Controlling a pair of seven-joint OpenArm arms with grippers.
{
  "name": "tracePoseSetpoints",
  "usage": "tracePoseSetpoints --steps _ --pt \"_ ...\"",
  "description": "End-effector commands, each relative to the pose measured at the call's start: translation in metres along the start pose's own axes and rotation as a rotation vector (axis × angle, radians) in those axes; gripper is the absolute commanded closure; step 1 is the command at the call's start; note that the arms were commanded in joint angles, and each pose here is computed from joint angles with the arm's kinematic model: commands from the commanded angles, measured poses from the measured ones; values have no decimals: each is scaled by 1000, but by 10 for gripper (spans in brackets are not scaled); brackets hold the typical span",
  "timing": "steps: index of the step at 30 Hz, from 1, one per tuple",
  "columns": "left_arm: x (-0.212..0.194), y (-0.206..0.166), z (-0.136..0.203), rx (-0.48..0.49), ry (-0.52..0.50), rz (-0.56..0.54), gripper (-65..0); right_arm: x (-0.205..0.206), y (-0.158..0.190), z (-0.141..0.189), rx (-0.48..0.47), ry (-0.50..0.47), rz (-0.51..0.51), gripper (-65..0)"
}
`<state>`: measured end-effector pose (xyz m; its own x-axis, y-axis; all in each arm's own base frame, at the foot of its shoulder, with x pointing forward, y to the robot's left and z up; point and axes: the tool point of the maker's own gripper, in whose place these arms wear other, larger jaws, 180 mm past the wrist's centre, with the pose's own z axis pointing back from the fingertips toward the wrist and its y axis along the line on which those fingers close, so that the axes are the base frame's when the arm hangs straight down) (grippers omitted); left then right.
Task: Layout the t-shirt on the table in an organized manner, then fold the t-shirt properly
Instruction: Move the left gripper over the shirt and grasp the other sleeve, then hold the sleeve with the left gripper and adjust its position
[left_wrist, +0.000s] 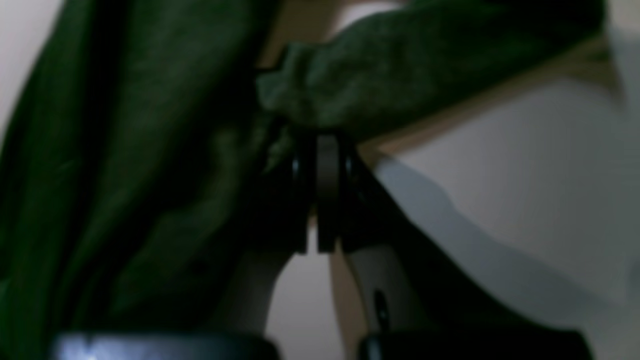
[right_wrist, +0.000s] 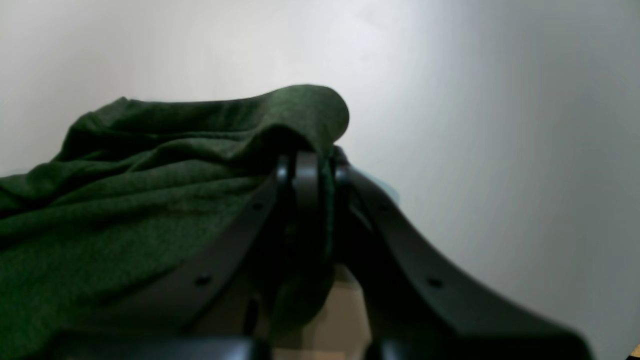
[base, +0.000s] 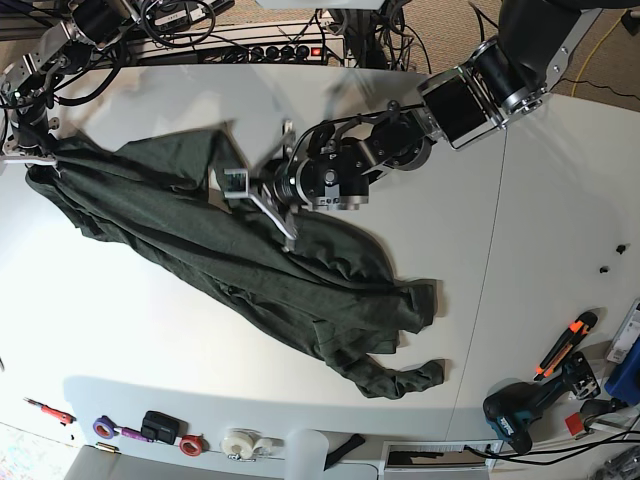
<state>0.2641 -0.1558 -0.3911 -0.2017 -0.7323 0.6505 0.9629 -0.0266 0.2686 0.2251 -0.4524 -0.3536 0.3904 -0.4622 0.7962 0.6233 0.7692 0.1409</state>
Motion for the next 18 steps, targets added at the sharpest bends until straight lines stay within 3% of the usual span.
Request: tracePoseSetpoints --steps 1,7,12,18 --pt "25 1 6 -20 -72 -14 0 25 1 3 8 -74 13 0" --pt "84 -40 37 -228 -248 -50 0 25 1 3 8 -76 13 0" --pt "107 -54 55 -277 -308 -45 0 25 1 3 8 -77 13 0" --pt "107 -77 54 -315 -320 -7 0 26 1 3 8 -82 13 0"
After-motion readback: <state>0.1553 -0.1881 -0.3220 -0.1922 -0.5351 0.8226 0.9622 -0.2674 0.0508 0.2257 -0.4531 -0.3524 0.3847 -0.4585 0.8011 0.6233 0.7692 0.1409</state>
